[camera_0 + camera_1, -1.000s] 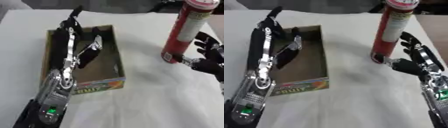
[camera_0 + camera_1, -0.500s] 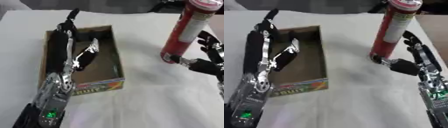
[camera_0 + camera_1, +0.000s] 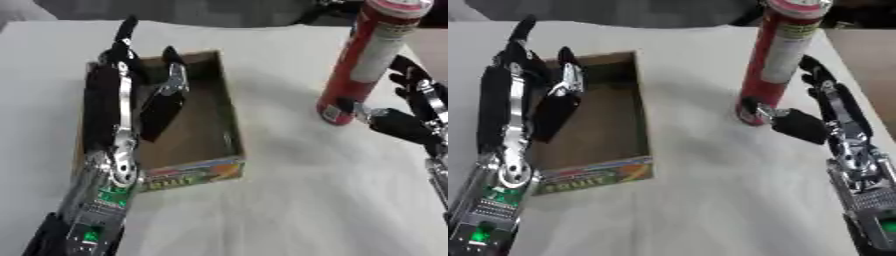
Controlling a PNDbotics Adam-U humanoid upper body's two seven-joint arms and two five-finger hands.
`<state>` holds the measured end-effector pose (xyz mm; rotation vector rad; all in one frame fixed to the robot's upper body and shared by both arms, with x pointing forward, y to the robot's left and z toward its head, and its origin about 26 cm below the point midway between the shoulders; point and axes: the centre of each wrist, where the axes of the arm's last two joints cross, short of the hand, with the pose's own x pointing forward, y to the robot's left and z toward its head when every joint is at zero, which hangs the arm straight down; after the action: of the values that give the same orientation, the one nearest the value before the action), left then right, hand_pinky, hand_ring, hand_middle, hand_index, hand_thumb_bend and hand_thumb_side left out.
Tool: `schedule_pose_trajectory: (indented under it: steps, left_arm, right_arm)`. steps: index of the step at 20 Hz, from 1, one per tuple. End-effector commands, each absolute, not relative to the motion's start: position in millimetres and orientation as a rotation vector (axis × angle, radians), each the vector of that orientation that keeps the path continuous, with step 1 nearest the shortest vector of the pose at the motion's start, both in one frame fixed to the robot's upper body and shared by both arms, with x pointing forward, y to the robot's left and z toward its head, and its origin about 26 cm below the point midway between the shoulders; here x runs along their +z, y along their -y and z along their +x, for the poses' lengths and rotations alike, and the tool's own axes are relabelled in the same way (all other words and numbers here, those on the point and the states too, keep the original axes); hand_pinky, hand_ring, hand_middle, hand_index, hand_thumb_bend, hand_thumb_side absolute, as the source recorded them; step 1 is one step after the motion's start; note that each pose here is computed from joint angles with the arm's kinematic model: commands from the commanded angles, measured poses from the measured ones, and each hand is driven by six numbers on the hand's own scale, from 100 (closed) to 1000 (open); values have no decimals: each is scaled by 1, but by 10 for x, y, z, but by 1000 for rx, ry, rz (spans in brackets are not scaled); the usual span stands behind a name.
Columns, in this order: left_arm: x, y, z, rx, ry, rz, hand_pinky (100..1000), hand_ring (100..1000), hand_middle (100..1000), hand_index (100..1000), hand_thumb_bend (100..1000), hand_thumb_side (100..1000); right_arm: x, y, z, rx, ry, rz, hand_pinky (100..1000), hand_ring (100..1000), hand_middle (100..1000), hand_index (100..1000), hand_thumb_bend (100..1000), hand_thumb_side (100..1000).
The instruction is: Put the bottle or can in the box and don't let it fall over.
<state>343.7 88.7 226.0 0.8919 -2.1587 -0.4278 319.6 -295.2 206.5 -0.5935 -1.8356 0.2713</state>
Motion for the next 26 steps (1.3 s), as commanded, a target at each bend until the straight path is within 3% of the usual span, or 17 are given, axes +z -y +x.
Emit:
schedule_pose_trajectory:
  steps: [1, 9, 26]
  left_arm:
    - [2355, -873, 3429, -392, 2182, 903, 526, 555, 319, 957, 100, 812]
    - [2401, -832, 3493, -401, 2174, 949, 528, 552, 310, 939, 100, 747]
    - [2497, -866, 3628, -363, 2179, 959, 534, 548, 295, 910, 100, 697]
  right_arm:
    - [2126, 2975, 3233, 226, 1854, -595, 1000, 1000, 976, 1000, 628, 390]
    - [2122, 3036, 3327, 164, 1847, -566, 1000, 1000, 978, 1000, 581, 413]
    - [2232, 3150, 3462, 164, 1847, -520, 1000, 1000, 978, 1000, 544, 411]
